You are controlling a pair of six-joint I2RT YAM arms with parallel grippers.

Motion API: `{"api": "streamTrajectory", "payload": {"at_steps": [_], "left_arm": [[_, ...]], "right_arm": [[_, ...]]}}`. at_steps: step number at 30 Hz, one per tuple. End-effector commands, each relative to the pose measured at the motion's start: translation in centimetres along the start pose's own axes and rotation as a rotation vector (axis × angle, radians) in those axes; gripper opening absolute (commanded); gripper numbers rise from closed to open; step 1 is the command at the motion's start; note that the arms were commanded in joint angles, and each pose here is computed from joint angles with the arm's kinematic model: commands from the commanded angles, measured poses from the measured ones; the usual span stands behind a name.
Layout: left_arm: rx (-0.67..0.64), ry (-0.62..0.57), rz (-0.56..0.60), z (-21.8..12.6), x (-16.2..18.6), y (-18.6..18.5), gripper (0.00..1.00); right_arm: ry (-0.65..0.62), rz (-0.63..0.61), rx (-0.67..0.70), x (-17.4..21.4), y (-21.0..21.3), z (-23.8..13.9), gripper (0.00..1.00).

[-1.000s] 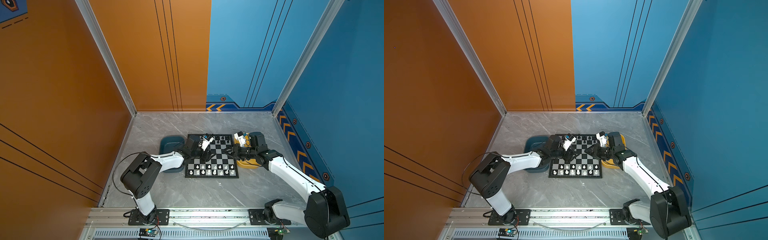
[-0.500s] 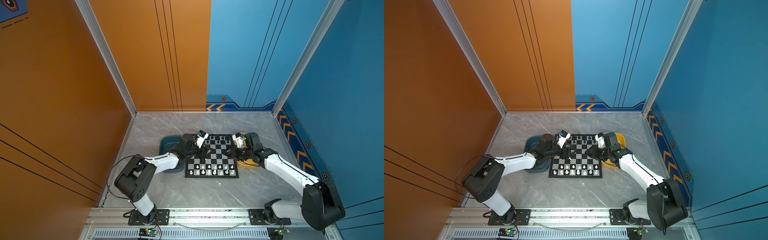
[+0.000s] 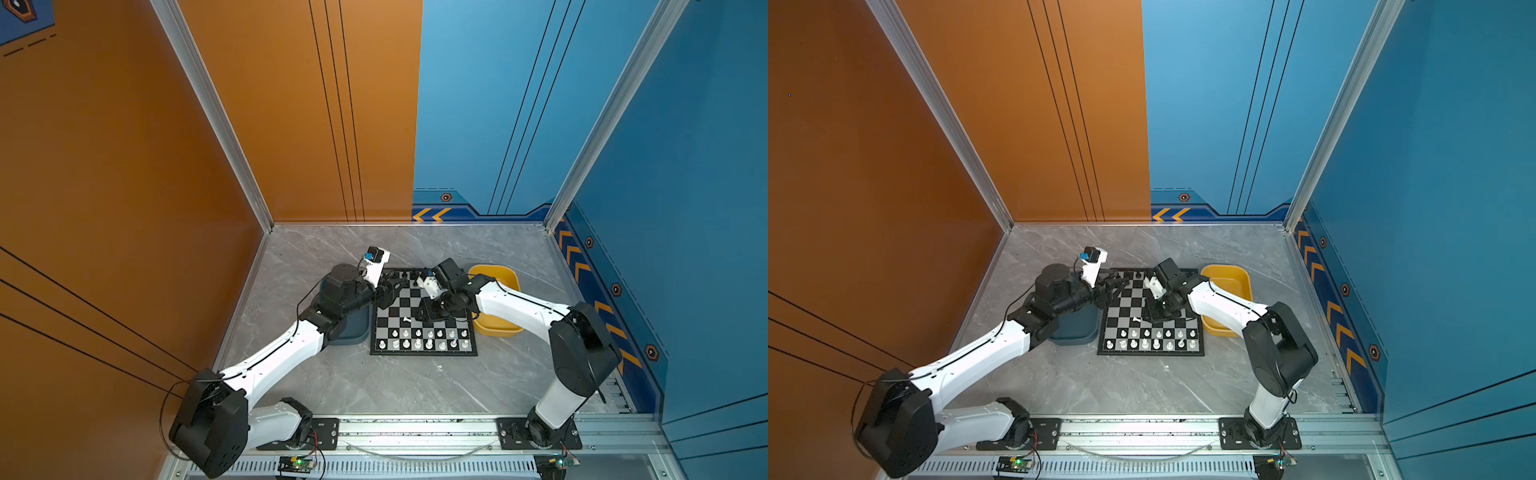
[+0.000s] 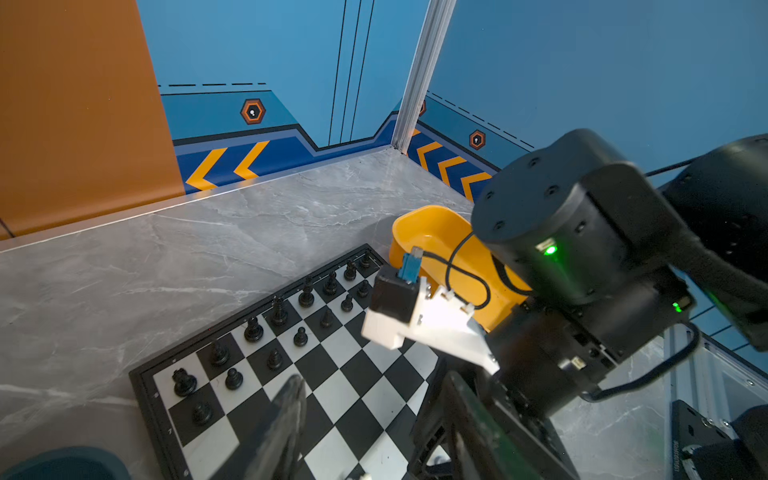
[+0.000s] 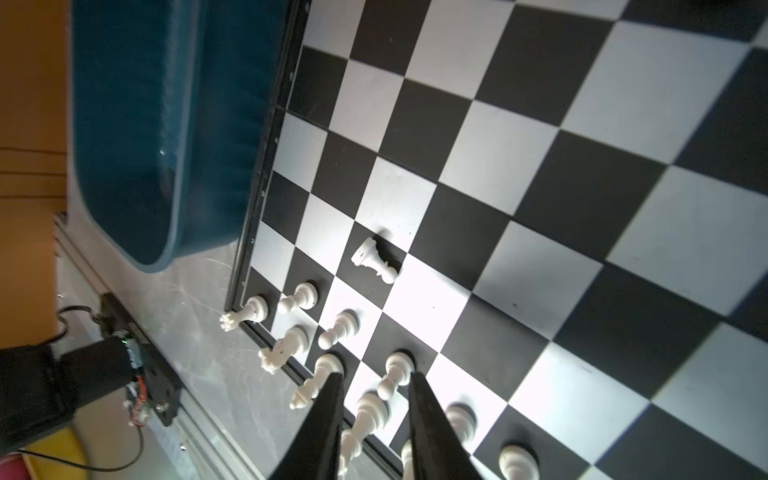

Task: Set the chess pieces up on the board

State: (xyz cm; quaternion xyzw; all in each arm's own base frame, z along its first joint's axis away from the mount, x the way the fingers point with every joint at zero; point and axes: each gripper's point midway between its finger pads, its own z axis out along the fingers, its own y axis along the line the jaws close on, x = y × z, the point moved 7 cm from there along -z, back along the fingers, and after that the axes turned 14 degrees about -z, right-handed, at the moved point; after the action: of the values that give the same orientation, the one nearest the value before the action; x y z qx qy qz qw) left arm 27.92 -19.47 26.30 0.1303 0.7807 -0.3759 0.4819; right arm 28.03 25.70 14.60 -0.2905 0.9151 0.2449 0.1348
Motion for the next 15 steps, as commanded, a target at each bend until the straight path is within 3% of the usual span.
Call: {"api": "streamTrajectory", "payload": {"at_steps": [1, 15], "left_arm": [[-0.066, 0.028, 0.001, -0.8, 1.0, 1.1, 0.55], [-0.076, 0.023, 0.001, -1.4, 0.9, 1.1, 0.55]], "right_arm": [[0.083, -0.073, 0.072, 0.5, -0.1, 0.5, 0.3], [0.11, -0.162, 0.133, -1.2, -0.3, 2.4, 0.34]]}}
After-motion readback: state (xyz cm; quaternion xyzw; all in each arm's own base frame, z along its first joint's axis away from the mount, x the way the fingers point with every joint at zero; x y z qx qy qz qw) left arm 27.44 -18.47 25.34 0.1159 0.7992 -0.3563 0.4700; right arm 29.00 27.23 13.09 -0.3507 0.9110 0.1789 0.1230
